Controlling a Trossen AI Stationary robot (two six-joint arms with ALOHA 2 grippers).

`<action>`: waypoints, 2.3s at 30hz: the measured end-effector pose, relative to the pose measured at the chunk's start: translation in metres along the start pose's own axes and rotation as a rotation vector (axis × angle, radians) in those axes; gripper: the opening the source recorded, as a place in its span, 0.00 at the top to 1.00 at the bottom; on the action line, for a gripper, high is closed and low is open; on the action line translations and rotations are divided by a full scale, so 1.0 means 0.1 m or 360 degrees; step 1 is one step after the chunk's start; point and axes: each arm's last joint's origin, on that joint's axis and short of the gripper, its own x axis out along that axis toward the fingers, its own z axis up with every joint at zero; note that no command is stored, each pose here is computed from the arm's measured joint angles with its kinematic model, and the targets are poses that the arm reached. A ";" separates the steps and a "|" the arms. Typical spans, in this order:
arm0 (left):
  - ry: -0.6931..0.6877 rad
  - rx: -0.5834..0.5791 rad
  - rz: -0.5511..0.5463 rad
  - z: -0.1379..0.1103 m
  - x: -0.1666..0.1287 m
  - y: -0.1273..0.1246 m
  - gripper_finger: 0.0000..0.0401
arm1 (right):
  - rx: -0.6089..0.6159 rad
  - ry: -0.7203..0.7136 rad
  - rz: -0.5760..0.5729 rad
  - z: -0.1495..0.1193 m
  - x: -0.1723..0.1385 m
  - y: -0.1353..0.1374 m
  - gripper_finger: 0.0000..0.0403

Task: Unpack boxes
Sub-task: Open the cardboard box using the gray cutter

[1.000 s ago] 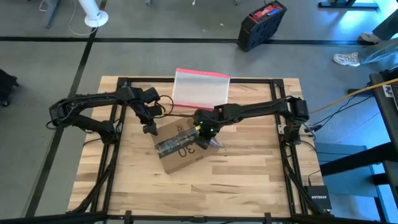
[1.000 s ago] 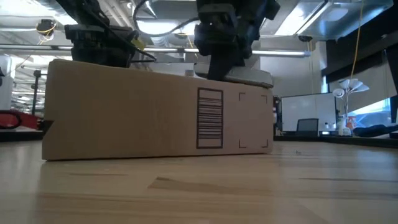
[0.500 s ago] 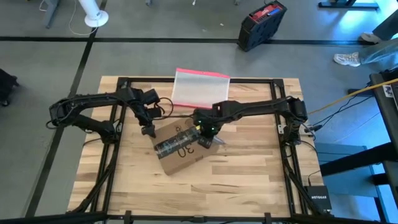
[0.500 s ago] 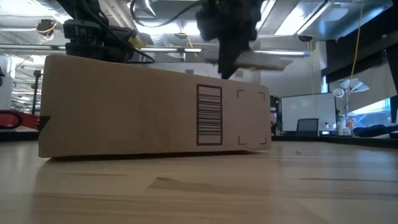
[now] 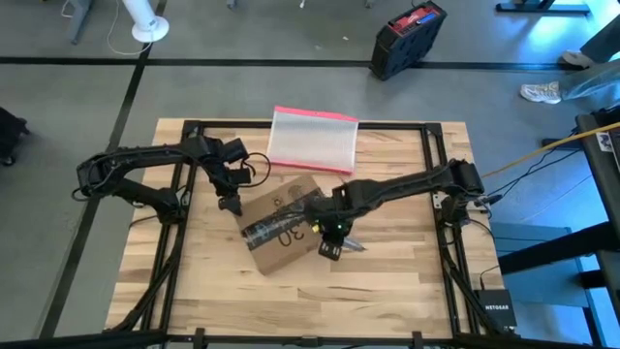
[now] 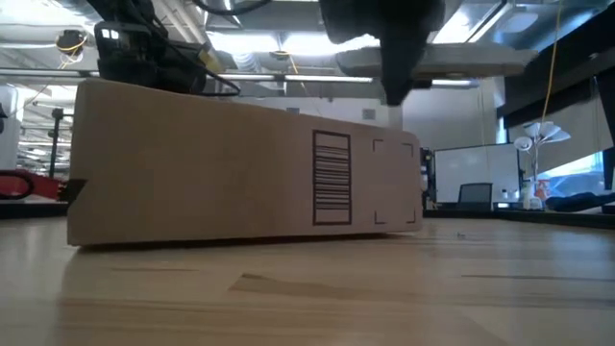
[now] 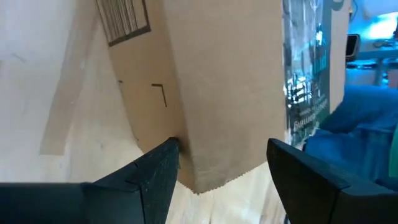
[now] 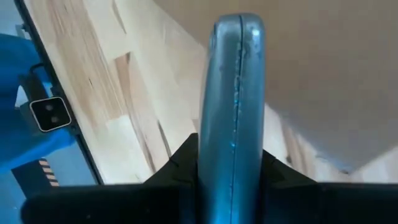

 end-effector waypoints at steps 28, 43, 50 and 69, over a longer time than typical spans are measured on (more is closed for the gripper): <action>0.0274 0.0146 -0.0407 -0.06 0.36 -0.55 0.41 | 0.0144 -0.0282 -0.0402 0.28 0.12 -0.91 0.84; 0.0054 0.0164 -0.0425 0.07 0.42 -0.81 0.41 | 0.0149 -0.0438 -0.0329 0.54 -0.18 -1.46 0.84; 0.0096 0.0060 -0.0163 -0.24 0.15 -0.79 0.41 | 0.0039 -0.0300 -0.0229 0.46 -0.15 -1.20 0.84; -0.0093 0.0096 -0.0523 -0.03 0.65 -0.85 0.41 | 0.0096 -0.0574 -0.0129 0.57 0.01 -1.40 0.84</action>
